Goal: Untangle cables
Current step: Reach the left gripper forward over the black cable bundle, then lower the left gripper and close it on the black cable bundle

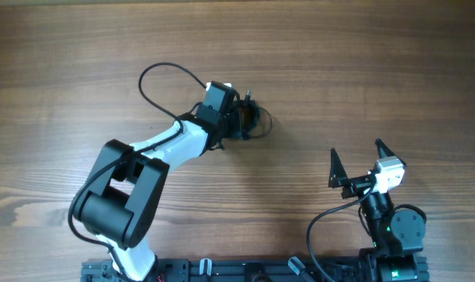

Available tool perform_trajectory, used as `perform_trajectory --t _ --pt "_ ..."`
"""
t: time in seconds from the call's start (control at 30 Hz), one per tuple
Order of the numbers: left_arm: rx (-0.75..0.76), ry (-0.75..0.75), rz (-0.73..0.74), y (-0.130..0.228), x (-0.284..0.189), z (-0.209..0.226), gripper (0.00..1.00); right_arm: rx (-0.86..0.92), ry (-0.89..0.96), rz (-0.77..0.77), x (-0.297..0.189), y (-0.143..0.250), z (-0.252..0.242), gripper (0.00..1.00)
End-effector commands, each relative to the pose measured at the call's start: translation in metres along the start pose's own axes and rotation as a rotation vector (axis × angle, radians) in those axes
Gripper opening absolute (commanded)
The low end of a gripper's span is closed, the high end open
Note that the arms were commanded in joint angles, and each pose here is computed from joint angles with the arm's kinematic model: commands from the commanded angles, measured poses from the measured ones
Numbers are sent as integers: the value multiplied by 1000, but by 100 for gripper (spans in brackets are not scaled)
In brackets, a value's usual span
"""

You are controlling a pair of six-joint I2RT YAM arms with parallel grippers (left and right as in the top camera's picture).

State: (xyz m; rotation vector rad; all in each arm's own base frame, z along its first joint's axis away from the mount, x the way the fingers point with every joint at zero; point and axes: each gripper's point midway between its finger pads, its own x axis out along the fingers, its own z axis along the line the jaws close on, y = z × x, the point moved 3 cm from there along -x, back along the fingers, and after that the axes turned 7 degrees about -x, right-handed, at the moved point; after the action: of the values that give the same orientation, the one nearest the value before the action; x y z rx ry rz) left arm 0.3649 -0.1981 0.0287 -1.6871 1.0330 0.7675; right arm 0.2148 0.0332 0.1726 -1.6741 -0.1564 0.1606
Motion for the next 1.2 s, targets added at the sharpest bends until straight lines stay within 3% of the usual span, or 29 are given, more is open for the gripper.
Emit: perform_trajectory --t 0.0,0.17,0.4,0.53,0.6,0.63,0.7,0.73,0.77,0.93,0.97,1.0,1.13,1.17 --pt "-3 -73 49 16 18 15 4 -13 17 -6 0 -1 -2 100" --pt "-6 -159 29 10 -10 24 4 -13 17 -6 0 -1 -2 100" --pt "-378 -333 -15 18 -97 47 4 -13 17 -6 0 -1 -2 100" --pt "-371 -385 51 36 -111 53 4 -13 17 -6 0 -1 -2 100" --pt "-463 -406 89 47 -112 56 4 -13 17 -6 0 -1 -2 100" --pt "-536 -406 102 51 -113 55 12 -13 17 -6 0 -1 -2 100" --pt "-679 -369 137 58 -111 45 75 -13 17 -6 0 -1 -2 100" --pt "-699 -355 144 58 -110 42 94 -13 17 -6 0 -1 -2 100" --pt "-704 -335 146 57 -109 39 100 -14 17 -6 0 -1 -2 100" --pt "-696 -340 136 56 -109 40 100 -13 17 -6 0 -1 -2 100" --pt "-656 -329 138 54 -108 39 96 -13 17 -6 0 -1 -2 100" --pt "-534 -286 148 50 -106 34 87 -13 17 -6 0 -1 -2 100" --pt "-134 -25 256 53 -101 -5 82 -13 17 -6 0 -1 -2 100" --pt "-14 63 287 57 -102 -18 86 -13 17 -6 0 -1 -2 100"
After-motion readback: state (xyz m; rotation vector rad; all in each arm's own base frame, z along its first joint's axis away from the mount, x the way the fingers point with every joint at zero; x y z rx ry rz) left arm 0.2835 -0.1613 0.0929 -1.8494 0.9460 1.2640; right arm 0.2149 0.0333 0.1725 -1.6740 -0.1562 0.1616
